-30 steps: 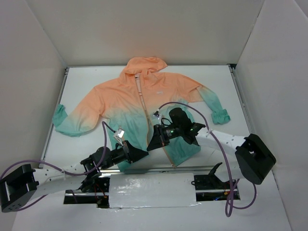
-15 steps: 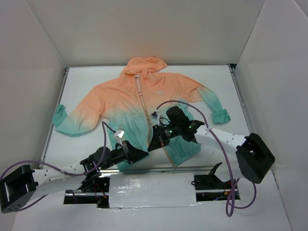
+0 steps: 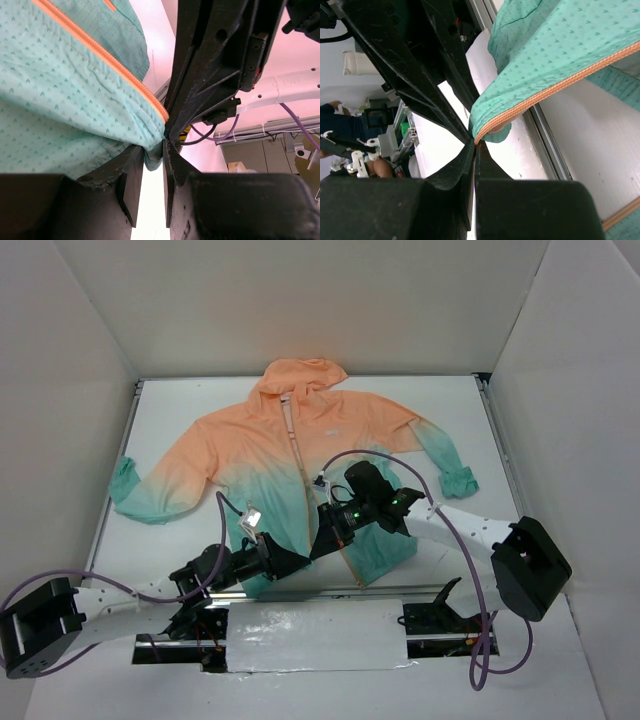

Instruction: Zip up the jacket

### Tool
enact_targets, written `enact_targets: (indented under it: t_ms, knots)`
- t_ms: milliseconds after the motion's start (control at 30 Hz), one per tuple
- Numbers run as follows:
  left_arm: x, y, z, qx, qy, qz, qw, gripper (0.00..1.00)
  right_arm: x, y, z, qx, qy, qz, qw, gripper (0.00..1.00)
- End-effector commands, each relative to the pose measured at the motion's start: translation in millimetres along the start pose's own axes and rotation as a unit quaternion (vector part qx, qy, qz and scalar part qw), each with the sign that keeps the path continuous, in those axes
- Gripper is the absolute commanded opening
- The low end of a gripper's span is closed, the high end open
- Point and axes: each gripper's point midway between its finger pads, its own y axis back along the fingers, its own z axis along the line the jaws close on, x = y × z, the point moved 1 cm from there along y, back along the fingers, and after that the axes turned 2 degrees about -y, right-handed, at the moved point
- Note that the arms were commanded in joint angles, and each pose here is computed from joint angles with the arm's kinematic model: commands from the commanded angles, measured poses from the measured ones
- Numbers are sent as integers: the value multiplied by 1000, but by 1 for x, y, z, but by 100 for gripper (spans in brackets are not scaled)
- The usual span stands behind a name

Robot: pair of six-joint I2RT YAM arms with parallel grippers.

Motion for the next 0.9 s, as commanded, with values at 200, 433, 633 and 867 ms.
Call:
enact_targets:
  t_ms: [200, 433, 633, 867]
  knots:
    - [-1, -2, -10, 37, -12, 0, 999, 31, -8, 0, 14, -21, 22, -3, 1000, 0]
    - [-4, -4, -13, 35, -22, -2, 999, 0, -7, 0, 11, -15, 21, -4, 1000, 4]
    - [-4, -2, 0, 0, -8, -6, 1000, 0, -16, 15, 5, 31, 19, -43, 998, 59]
    - [-5, 2, 1, -4, 13, -12, 1000, 0, -10, 40, -28, 174, -10, -69, 982, 83]
